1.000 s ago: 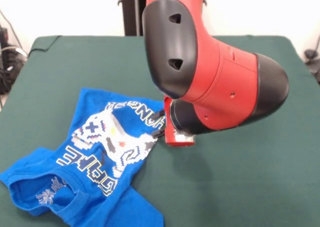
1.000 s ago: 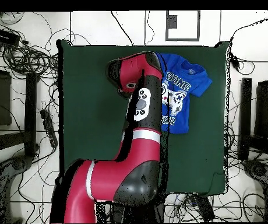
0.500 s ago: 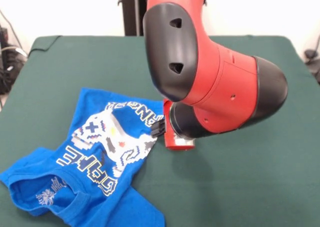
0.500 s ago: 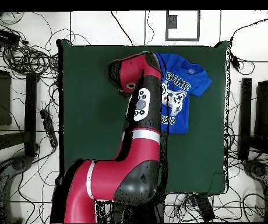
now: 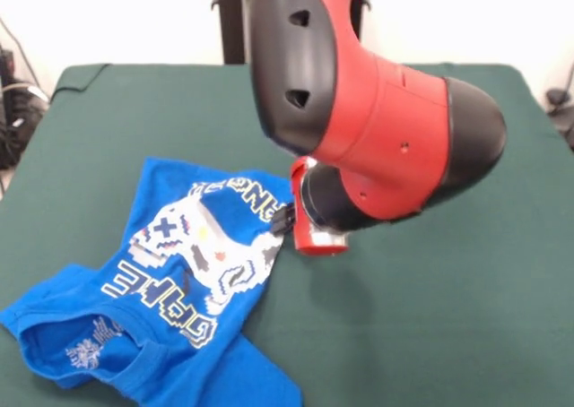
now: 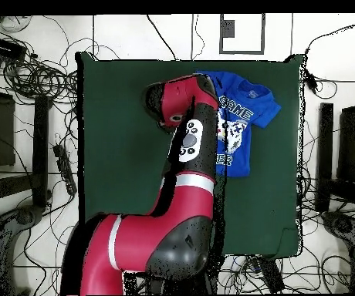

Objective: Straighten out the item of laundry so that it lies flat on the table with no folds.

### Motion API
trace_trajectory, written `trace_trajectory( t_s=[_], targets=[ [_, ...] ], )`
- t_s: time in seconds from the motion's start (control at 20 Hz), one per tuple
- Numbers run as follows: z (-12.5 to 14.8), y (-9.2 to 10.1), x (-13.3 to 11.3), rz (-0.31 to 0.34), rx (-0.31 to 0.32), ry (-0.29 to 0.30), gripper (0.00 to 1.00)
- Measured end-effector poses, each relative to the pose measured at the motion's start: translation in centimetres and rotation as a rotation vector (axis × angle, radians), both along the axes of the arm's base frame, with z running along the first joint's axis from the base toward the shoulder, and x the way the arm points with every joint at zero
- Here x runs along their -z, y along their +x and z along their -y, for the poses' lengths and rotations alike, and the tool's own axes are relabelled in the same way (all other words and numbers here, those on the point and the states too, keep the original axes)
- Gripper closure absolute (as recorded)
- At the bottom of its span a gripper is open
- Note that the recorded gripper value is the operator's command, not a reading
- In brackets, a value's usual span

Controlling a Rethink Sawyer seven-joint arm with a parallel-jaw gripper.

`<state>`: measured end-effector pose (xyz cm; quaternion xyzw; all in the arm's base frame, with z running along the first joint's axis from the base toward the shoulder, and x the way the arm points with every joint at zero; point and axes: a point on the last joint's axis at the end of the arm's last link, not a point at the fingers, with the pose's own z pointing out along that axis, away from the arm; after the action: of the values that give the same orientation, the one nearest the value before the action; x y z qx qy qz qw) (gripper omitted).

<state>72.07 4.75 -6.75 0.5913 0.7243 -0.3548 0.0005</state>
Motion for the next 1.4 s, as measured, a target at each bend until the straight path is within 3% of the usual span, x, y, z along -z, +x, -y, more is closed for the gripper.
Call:
trace_trajectory(
  t_s=[0.1,0.3,0.55,0.7,1.05,1.4],
  targets=[
    [0.4,-0.8,-1.0,-0.019,0.011,-0.011,1.0],
    [2.0,-1.7,-4.8,-0.062,-0.003,-0.134,1.0],
    [4.4,-1.1,-9.2,-0.073,-0.006,-0.258,1.0],
    [5.9,-0.5,-11.4,-0.059,0.013,-0.283,1.0],
    [8.6,0.7,-13.9,-0.006,0.043,-0.275,1.0],
    [12.8,3.3,-13.3,0.18,-0.019,-0.202,1.0]
  ],
)
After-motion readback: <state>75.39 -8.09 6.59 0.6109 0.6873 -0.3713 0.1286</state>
